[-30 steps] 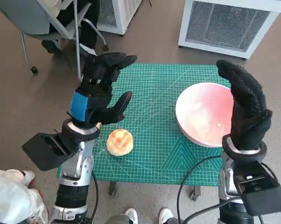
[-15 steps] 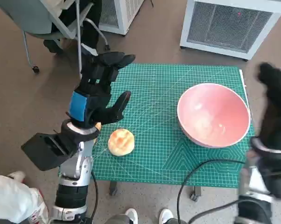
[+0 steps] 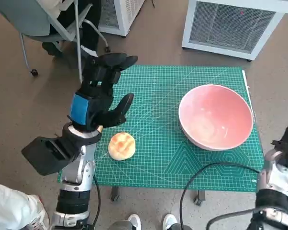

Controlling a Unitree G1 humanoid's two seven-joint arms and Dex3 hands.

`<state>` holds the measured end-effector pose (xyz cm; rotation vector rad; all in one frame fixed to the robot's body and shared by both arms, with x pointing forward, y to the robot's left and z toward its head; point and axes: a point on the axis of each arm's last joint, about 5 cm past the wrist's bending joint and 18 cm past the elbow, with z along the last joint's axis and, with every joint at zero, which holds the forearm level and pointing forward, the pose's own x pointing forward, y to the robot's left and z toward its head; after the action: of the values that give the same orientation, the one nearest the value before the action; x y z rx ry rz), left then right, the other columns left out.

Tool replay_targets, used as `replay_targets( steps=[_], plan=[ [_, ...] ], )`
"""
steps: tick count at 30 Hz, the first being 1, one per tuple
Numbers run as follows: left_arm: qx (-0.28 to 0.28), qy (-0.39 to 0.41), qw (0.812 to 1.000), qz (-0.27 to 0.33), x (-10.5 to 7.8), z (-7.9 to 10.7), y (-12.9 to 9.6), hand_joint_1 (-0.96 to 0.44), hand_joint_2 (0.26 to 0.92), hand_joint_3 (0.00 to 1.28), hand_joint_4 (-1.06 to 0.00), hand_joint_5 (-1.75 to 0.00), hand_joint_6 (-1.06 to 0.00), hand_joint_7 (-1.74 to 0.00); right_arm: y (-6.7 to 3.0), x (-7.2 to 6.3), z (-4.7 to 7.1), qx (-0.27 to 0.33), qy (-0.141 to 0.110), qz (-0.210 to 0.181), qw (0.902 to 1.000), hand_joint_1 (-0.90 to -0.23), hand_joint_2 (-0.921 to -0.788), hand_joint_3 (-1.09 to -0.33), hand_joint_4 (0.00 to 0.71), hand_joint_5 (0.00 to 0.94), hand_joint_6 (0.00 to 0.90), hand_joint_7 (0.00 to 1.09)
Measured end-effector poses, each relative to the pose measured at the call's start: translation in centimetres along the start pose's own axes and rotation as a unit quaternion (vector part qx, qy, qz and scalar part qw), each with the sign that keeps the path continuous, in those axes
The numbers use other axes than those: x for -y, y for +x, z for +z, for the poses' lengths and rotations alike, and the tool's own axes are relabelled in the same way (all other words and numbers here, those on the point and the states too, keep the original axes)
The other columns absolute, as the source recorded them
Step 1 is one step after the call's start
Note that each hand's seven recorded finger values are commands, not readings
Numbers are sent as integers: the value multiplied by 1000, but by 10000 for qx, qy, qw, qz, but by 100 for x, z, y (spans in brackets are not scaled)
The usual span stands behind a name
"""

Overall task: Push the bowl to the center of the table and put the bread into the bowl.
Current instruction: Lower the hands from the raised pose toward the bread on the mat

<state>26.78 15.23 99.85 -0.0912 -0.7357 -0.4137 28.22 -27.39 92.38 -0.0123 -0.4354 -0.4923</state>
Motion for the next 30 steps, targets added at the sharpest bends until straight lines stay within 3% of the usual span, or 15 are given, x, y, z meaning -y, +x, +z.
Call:
replay_targets(
  steps=[13,30],
  plan=[
    [2,45,10000,55,-29,13,-24,-220,719,730,1,-840,1,-1060,-122,1,-226,-1370,-64,109,9905,-314,-921,-545,434,12,211,466],
    [13,113,9999,126,-89,48,-69,-230,717,714,1,-848,1,-1061,-126,-245,-291,-2202,153,634,9733,-295,-921,-557,454,16,228,476]
  ],
)
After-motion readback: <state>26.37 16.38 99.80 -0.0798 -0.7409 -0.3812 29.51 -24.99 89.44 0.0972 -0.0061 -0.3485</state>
